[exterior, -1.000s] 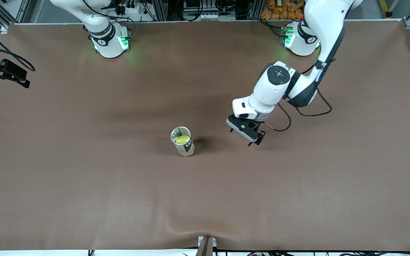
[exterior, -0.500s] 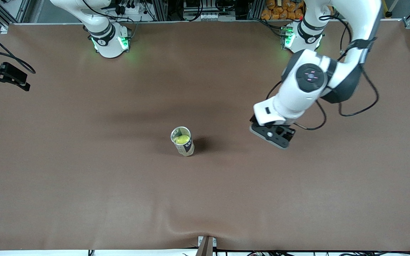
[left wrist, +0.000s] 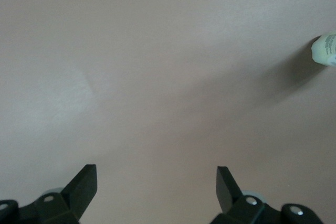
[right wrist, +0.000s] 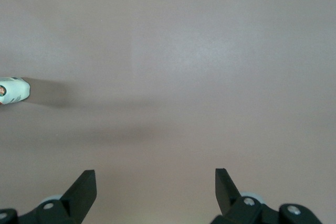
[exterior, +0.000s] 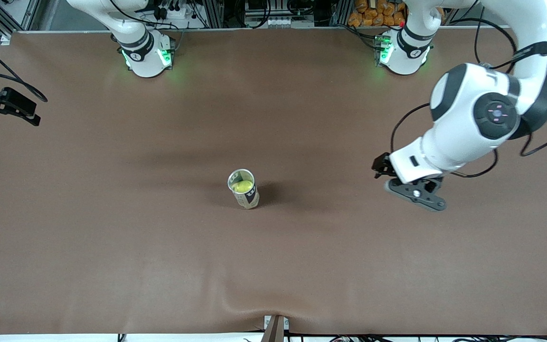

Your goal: Insert tennis ball vertically with right arm

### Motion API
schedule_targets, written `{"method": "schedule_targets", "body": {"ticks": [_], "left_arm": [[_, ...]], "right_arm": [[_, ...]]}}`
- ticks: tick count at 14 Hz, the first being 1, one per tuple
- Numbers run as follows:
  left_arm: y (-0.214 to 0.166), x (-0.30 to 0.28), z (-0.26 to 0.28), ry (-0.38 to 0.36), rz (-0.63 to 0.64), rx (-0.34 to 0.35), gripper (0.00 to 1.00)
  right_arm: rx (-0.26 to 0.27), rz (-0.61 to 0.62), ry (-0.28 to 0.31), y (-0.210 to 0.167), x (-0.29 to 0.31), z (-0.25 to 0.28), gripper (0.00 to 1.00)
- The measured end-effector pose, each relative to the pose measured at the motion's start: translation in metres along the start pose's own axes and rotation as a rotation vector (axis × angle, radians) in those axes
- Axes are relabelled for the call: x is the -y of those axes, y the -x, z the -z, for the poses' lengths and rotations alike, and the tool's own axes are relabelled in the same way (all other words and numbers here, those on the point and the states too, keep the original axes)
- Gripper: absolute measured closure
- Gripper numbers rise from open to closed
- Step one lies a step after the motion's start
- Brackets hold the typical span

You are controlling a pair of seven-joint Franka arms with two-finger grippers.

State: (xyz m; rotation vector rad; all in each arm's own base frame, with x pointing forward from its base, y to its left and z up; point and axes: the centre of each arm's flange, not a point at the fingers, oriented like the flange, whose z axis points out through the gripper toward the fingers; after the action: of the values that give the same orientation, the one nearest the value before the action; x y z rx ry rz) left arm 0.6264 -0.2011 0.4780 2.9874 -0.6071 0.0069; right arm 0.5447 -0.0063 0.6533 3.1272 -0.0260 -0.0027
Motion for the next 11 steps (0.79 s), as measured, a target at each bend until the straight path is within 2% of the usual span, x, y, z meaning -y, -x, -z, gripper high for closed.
{"method": "schedule_targets", "body": {"ticks": [4,6,11], "left_arm": [[0.006,0.033,0.025,0.001,0.051,0.020,0.00],[0.008,0.045,0.031,0.000,0.069,0.018,0.00],[0.008,0.046,0.034,0.000,0.069,0.014,0.00]], "right_arm": [[0.001,0.001,-0.005,-0.001,0.001,-0.001,0.00],[0.002,0.002,-0.028,-0.001,0.003,-0.001,0.00],[0.004,0.003,-0.039,0.000,0.004,-0.001,0.00]]}}
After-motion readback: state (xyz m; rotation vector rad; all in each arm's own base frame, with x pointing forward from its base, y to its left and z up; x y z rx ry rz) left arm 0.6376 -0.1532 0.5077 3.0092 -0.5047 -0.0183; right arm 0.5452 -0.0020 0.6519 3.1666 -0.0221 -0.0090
